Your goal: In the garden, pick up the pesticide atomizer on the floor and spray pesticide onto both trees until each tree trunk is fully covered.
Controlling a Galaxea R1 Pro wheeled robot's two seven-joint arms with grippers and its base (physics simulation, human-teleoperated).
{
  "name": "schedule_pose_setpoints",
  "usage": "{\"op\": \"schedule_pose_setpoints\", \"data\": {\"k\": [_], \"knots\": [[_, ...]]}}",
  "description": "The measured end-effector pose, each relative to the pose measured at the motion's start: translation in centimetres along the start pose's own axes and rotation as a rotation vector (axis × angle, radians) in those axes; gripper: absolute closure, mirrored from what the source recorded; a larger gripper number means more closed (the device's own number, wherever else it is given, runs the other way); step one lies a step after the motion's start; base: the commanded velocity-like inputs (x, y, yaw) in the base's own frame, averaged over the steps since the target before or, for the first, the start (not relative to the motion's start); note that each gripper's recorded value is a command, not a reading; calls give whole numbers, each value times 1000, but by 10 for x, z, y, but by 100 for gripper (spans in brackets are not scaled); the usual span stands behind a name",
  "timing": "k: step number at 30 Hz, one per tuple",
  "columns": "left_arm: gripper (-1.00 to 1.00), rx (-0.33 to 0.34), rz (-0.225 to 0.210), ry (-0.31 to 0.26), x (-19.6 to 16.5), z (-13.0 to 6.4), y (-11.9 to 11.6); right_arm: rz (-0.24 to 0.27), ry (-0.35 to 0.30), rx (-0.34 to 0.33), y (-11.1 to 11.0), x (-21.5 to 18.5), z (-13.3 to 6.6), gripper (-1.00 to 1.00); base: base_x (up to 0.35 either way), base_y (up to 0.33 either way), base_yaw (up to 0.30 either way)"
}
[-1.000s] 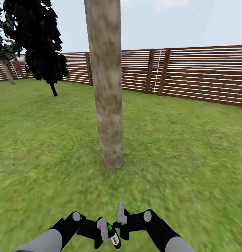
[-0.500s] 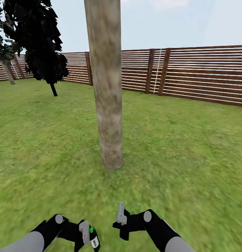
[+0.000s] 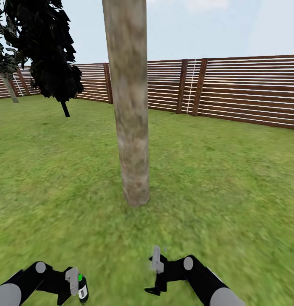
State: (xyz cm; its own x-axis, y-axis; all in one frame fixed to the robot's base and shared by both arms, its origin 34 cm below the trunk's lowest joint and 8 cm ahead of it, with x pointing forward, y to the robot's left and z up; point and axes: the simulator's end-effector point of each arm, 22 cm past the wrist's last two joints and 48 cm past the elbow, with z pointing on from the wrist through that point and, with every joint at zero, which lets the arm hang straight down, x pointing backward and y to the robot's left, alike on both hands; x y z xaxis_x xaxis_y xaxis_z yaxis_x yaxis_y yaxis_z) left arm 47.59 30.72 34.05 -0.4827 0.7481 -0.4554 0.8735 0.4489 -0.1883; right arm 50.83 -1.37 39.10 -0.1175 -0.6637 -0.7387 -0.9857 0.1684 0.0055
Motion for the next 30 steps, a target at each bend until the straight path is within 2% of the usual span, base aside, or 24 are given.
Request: {"op": "schedule_pose_setpoints", "data": {"k": [2,4,5,6,7,8,9,10,13,15,16,17,18,20,24,27,30], "knots": [[100,-86,-15,1,3,-2,19,12,41,36,-12,29,-16,-100,0,0,0],[100,-200,-34,-7,3,-6,43,47,87,105,-25,63,-31,-100,0,0,0],[100,-258,-51,-16,3,-8,55,96,102,168,-34,81,-38,-100,0,0,0],[100,-285,-65,-21,3,-8,59,140,109,222,-40,94,-43,-100,0,0,0],[100,-314,-104,-29,6,-7,62,211,122,303,-47,113,-48,-100,0,0,0],[100,-334,-137,-36,7,-7,64,258,137,358,-50,127,-52,-100,0,0,0],[100,-369,-201,-47,9,-8,70,310,169,443,-53,149,-59,-100,0,0,0],[100,-391,-244,-51,12,-9,74,334,193,496,-54,161,-64,-100,0,0,0],[100,-493,-432,-23,31,-17,90,421,278,729,-66,201,-92,-100,0,0,0],[100,-539,-529,4,42,-19,94,551,288,879,-73,219,-113,-100,0,0,0],[100,-546,-558,9,44,-18,94,604,288,924,-74,225,-120,-100,0,0,0],[100,-557,-601,20,45,-15,93,679,285,982,-75,234,-130,-100,0,0,0],[100,-582,-665,44,48,-12,91,754,285,1046,-76,245,-142,-100,0,0,0],[100,-626,-746,71,45,-3,88,803,309,1132,-78,263,-167,-100,0,0,0],[100,-653,-773,70,23,13,82,813,338,1183,-75,275,-181,-100,0,0,0],[100,-629,-765,53,2,29,72,815,339,1183,-74,275,-181,-100,111,0,0],[100,-625,-766,46,-3,32,70,817,337,1182,-74,274,-180,-100,287,-32,0]]}}
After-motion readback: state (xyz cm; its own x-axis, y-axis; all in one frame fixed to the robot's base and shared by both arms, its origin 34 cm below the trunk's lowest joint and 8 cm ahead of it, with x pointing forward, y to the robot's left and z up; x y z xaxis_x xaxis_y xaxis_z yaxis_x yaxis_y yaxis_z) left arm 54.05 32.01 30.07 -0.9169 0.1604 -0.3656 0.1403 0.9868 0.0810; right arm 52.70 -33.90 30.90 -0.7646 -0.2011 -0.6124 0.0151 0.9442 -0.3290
